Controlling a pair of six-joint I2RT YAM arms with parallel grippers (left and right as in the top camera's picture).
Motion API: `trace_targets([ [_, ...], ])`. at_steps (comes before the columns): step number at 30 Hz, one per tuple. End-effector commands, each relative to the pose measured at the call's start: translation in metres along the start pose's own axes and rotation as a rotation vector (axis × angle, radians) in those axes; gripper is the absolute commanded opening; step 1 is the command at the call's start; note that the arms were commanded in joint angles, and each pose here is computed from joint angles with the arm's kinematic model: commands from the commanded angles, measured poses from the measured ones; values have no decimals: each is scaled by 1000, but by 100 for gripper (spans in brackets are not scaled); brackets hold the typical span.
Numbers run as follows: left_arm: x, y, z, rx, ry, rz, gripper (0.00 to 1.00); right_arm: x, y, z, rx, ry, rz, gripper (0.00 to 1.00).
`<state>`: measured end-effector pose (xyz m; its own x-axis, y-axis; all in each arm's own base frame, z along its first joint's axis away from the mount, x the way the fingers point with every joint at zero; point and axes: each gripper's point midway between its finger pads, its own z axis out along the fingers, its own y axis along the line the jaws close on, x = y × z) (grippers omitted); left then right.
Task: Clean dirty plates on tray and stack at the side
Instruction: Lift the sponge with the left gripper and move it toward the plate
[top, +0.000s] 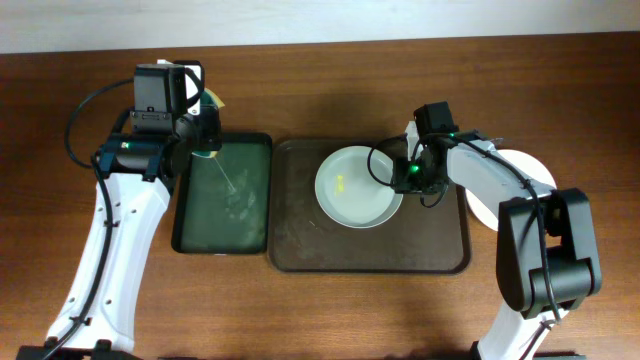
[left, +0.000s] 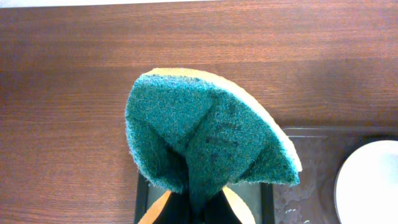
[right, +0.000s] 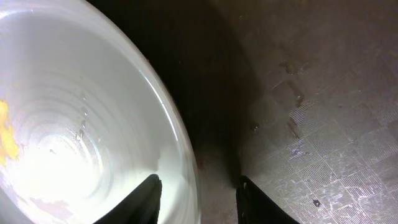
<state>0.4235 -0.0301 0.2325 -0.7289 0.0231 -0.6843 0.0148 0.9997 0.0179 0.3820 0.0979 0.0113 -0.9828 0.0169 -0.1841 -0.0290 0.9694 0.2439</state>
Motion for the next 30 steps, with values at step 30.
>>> trace_targets([
  [30, 17, -104, 47, 301, 411, -66, 0, 7, 3, -6, -10, 60, 12, 13],
])
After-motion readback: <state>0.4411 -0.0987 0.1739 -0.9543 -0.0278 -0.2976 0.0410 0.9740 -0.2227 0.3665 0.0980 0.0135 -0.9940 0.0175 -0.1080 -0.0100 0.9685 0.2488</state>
